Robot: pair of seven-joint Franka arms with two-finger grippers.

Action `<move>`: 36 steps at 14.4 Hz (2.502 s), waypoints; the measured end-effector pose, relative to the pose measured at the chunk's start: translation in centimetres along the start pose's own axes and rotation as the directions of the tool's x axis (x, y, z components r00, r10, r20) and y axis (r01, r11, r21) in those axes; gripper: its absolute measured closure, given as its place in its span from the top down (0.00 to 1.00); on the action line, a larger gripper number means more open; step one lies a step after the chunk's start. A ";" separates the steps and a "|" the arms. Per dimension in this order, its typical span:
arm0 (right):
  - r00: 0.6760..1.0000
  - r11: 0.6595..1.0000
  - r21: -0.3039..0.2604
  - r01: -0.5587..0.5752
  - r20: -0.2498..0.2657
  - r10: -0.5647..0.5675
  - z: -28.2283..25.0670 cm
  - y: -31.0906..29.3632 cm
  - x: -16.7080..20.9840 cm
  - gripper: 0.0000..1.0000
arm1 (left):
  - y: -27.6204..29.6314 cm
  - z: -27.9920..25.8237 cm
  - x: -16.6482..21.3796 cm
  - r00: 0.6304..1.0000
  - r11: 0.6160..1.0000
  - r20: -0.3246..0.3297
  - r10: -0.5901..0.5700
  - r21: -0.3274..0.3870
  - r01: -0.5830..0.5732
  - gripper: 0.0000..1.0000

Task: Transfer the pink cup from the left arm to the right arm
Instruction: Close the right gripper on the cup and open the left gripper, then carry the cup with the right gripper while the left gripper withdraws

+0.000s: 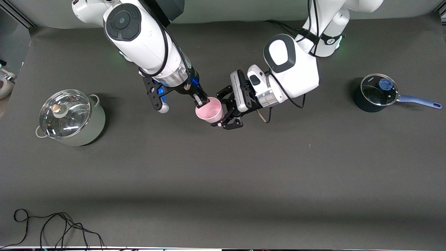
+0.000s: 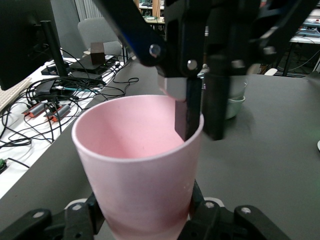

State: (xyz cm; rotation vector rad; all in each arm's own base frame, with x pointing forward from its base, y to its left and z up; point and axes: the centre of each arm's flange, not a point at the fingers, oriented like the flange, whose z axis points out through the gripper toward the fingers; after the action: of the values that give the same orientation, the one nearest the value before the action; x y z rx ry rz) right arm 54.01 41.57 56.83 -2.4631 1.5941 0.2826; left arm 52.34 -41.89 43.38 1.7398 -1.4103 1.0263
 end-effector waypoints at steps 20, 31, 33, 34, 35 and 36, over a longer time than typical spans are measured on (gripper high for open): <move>0.952 0.948 -0.105 0.302 -0.024 -0.306 -9.2 3.4 12.1 0.03 | -10.3 -8.8 -11.0 0.964 0.961 0.086 -0.251 -0.093 0.259 1.00; 0.763 0.744 -0.177 0.645 0.094 -0.639 -15.9 11.7 32.1 0.03 | -15.1 -29.2 -16.5 0.441 0.529 0.581 -0.684 -0.021 0.848 1.00; 0.739 0.718 -0.182 0.672 0.112 -0.664 -13.7 12.0 34.9 0.03 | -15.5 -31.0 -15.5 0.310 0.487 0.627 -0.715 0.129 0.864 1.00; 0.737 0.714 -0.186 0.675 0.116 -0.666 -12.3 12.2 36.2 0.03 | -15.6 -31.7 -14.8 0.264 0.479 0.640 -0.721 0.186 0.858 1.00; 0.738 0.713 -0.194 0.674 0.115 -0.666 -11.0 12.3 37.1 0.03 | -15.7 -32.5 -14.1 0.219 0.471 0.649 -0.729 0.243 0.848 1.00; 0.738 0.712 -0.204 0.672 0.112 -0.665 -9.6 12.3 37.8 0.03 | -15.8 -33.4 -13.5 0.165 0.460 0.648 -0.744 0.317 0.829 1.00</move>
State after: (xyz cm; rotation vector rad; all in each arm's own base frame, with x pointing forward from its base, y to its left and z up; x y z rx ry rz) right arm 58.53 0.96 55.42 -2.9910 0.5678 0.3942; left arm 60.92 -3.62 46.87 2.4628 -0.5822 -0.4313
